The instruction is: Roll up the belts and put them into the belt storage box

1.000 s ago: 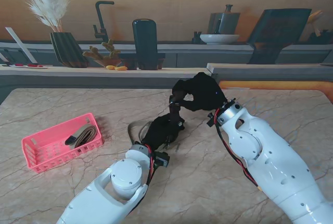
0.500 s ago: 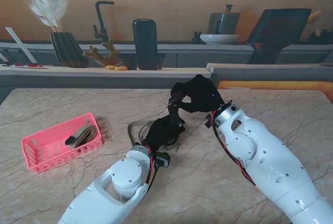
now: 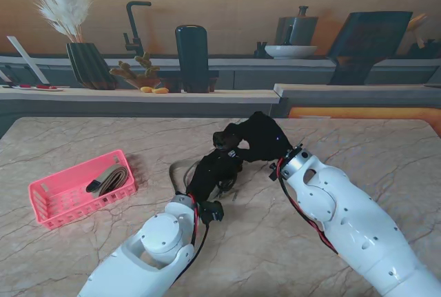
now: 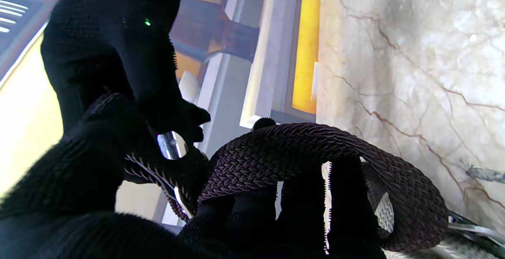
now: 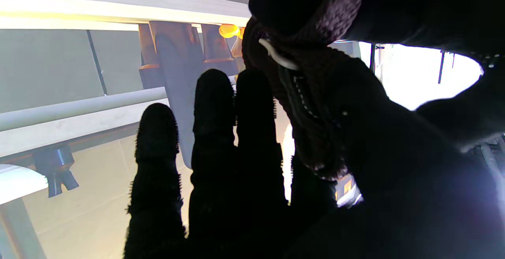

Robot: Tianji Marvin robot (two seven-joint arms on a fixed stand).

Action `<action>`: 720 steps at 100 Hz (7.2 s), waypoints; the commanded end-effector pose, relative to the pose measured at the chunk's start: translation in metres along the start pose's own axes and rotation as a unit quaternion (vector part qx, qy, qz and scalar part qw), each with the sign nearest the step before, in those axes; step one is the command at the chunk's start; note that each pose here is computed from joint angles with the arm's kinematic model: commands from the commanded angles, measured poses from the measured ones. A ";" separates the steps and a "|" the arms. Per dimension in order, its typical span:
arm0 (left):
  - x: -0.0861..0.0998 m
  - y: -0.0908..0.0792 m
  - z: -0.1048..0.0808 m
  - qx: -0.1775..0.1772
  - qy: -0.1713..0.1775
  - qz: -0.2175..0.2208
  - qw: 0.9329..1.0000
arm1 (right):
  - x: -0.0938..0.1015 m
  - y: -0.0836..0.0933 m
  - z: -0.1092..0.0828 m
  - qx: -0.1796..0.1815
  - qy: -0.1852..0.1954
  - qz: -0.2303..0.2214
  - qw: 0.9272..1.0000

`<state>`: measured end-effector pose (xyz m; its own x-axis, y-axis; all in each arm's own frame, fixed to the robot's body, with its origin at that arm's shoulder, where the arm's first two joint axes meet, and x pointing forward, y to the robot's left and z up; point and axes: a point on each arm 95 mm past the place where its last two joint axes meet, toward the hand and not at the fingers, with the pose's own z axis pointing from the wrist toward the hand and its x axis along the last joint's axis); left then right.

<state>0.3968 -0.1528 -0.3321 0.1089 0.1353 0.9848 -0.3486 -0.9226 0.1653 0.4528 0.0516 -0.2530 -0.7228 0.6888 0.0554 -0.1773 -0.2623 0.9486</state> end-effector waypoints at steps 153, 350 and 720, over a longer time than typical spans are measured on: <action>0.007 -0.005 0.005 0.016 -0.008 0.027 0.999 | 0.028 0.015 -0.039 0.000 0.004 -0.006 1.000; 0.023 -0.024 0.004 -0.014 0.095 0.280 0.955 | 0.010 0.075 0.003 -0.053 -0.040 0.063 0.996; 0.011 0.006 0.003 -0.002 0.045 -0.059 0.997 | 0.010 -0.014 -0.008 0.036 0.012 0.021 0.999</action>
<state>0.3976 -0.1536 -0.3339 0.0945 0.2332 0.9678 -0.3303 -0.9098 0.2515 0.4503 0.0519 -0.2451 -0.7367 0.6724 0.0718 -0.1492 -0.2652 0.9526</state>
